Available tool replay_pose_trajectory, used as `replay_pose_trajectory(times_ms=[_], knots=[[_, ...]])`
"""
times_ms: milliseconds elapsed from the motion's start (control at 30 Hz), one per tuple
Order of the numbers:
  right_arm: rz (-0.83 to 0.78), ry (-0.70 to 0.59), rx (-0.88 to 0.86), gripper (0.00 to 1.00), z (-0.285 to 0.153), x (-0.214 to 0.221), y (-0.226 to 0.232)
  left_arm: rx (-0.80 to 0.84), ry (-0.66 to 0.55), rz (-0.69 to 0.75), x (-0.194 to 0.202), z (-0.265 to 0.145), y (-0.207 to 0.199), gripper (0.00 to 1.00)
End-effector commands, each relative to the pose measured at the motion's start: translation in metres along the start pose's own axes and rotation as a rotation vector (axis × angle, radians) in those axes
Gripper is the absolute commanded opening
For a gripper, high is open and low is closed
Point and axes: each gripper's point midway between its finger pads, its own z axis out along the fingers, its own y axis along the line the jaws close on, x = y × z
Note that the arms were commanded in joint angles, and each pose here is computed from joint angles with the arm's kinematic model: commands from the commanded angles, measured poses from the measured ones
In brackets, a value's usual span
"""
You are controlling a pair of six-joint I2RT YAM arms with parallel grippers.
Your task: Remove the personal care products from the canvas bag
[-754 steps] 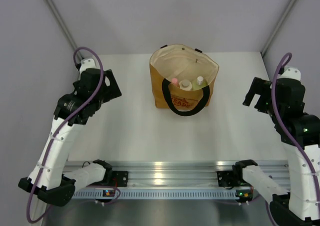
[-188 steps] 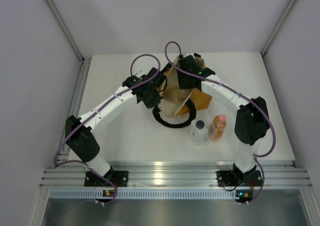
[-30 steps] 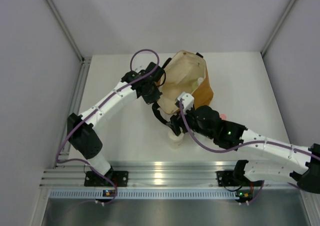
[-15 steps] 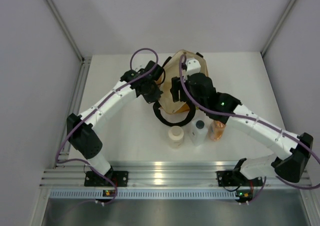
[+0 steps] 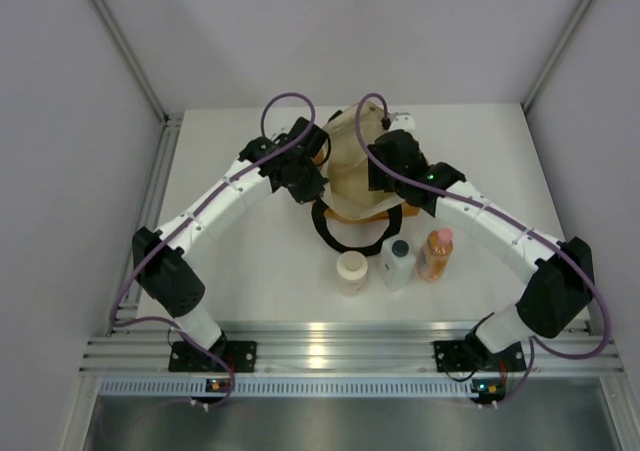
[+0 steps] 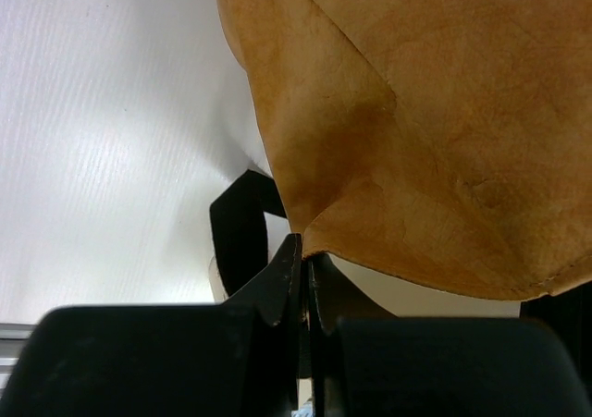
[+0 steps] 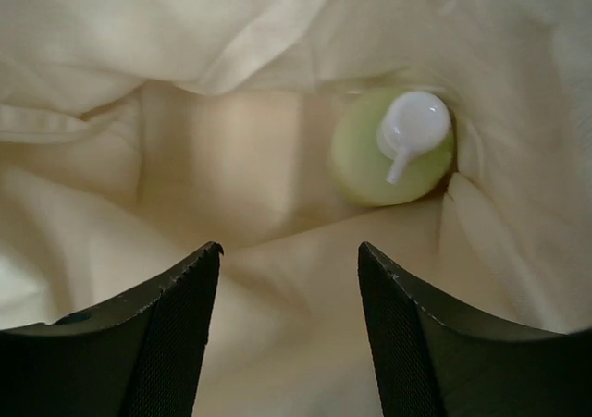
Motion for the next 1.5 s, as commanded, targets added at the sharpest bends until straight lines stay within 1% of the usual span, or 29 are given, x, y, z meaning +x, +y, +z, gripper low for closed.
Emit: replay_pose_trajectory(times_ms=[0,167,267,400,467,667,1000,1233,1467], knots=[[0.031,0.012,0.116,0.6,-0.001,0.011,-0.033,0.08,-0.031,-0.012,-0.011,-0.009,-0.021,0.0],[-0.003,0.025,0.188,0.6,0.006,0.019,-0.049,0.051,-0.018,0.015,-0.007,0.003,-0.018,0.0],[-0.02,0.02,0.217,0.61,0.011,0.014,-0.054,0.038,-0.024,0.026,-0.008,0.008,-0.016,0.0],[-0.035,-0.002,0.251,0.62,0.018,-0.005,-0.061,0.029,-0.039,0.032,-0.01,0.008,-0.014,0.0],[-0.051,0.006,0.266,0.62,0.024,-0.006,-0.063,0.03,-0.043,0.034,-0.011,0.007,-0.014,0.0],[-0.002,-0.006,0.32,0.64,0.036,-0.013,-0.069,0.017,-0.038,0.039,-0.009,0.01,-0.01,0.0],[0.038,-0.019,0.369,0.65,0.06,-0.027,-0.07,0.002,-0.022,0.045,-0.004,0.015,-0.005,0.0],[0.073,-0.004,0.413,0.65,0.073,-0.021,-0.082,-0.007,-0.016,0.037,-0.002,0.017,-0.001,0.0],[0.062,0.08,0.38,0.63,0.092,0.003,-0.087,-0.002,-0.012,0.038,-0.001,0.015,-0.001,0.0]])
